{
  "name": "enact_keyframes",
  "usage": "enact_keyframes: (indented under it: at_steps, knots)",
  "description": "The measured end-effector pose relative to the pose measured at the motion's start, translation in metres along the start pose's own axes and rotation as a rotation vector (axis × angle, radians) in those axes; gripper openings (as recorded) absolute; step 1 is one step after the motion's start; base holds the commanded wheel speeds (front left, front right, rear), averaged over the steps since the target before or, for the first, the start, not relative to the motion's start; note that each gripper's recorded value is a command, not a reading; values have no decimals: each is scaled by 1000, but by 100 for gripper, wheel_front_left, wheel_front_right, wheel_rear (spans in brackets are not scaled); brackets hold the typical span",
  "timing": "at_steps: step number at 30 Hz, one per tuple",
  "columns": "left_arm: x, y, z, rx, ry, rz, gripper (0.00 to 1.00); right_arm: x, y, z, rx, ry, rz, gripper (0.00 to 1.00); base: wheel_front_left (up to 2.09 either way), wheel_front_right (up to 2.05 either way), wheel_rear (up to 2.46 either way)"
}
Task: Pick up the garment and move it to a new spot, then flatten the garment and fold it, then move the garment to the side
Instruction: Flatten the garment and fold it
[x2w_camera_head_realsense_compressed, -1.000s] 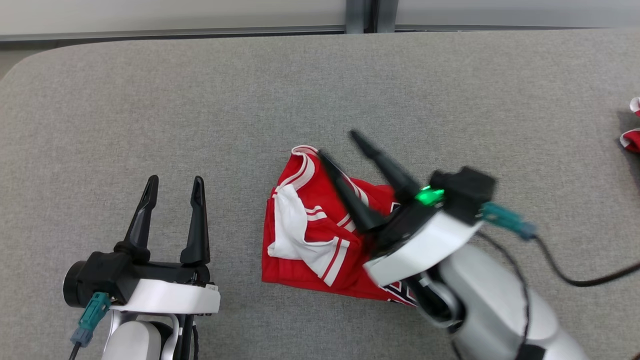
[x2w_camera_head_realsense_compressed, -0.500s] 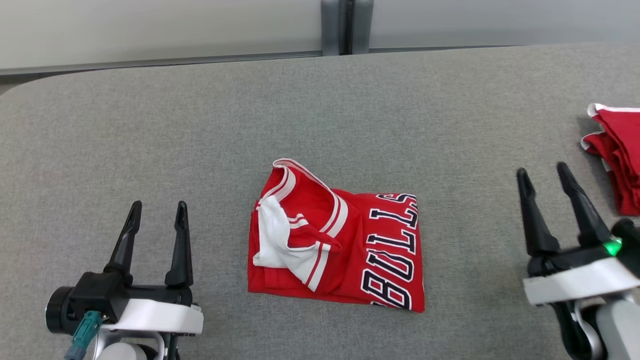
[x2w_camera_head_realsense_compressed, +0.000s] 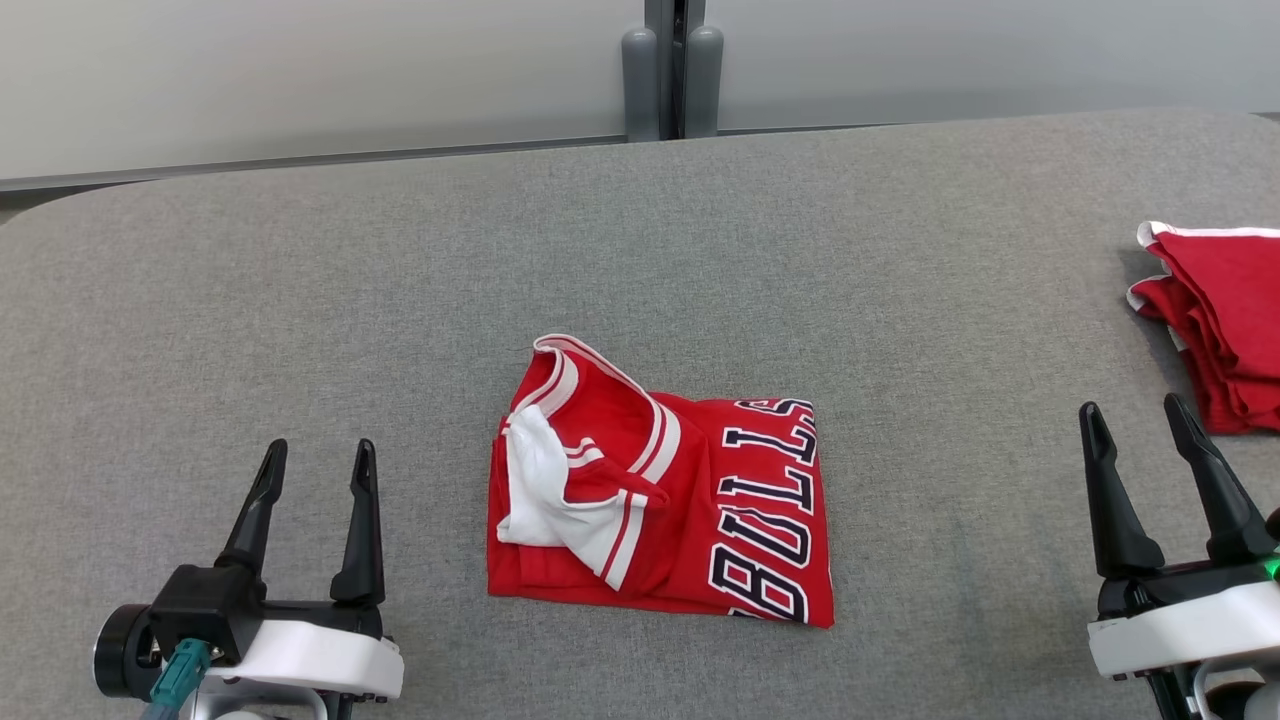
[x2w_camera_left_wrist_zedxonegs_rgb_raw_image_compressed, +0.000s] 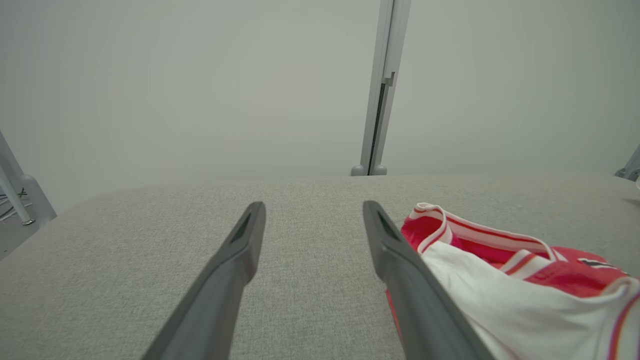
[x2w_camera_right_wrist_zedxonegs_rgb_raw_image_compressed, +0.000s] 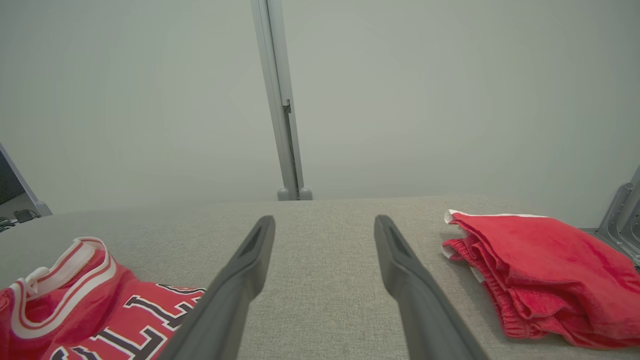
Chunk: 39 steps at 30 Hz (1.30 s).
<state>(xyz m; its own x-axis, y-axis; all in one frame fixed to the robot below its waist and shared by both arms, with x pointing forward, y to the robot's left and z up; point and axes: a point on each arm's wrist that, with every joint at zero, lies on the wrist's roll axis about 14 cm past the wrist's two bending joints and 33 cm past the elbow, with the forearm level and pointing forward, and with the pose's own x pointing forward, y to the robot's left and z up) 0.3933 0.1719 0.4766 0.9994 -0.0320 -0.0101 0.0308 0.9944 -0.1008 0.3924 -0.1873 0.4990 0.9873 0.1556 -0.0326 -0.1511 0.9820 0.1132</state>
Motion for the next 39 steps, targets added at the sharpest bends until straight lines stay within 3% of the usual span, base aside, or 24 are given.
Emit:
enact_keyframes:
  at_steps: [11, 12, 13, 14, 17, 25, 33, 39]
  knots:
    - [-1, -1, -1, -3, 7, -1, 100, -2, 4, -1, 4, 16, 3, 100, 0, 0, 0]
    - [-1, -1, -1, -3, 8, 0, 100, -2, 7, -5, 6, 30, 10, 89, 0, 0, 0]
    - [-1, -1, -1, -3, 9, 1, 100, -1, 10, -8, 12, 40, 17, 39, 0, 0, 0]
    - [-1, -1, -2, -4, 10, 1, 100, 1, 15, -12, 18, 55, 30, 0, 0, 0, 0]
    - [0, -1, -2, -5, 10, 0, 100, 10, 44, -27, 48, 101, 107, 0, 0, 0, 0]
    - [6, 3, 1, -15, -4, 16, 100, 24, 166, -67, 161, 221, 424, 0, 0, 0, 0]
    - [7, 17, -5, -14, 7, 58, 100, 7, 246, -105, 186, 367, 667, 0, 0, 0, 0]
    - [9, 20, -9, -16, 19, 69, 100, -12, 283, -117, 192, 441, 807, 0, 0, 0, 0]
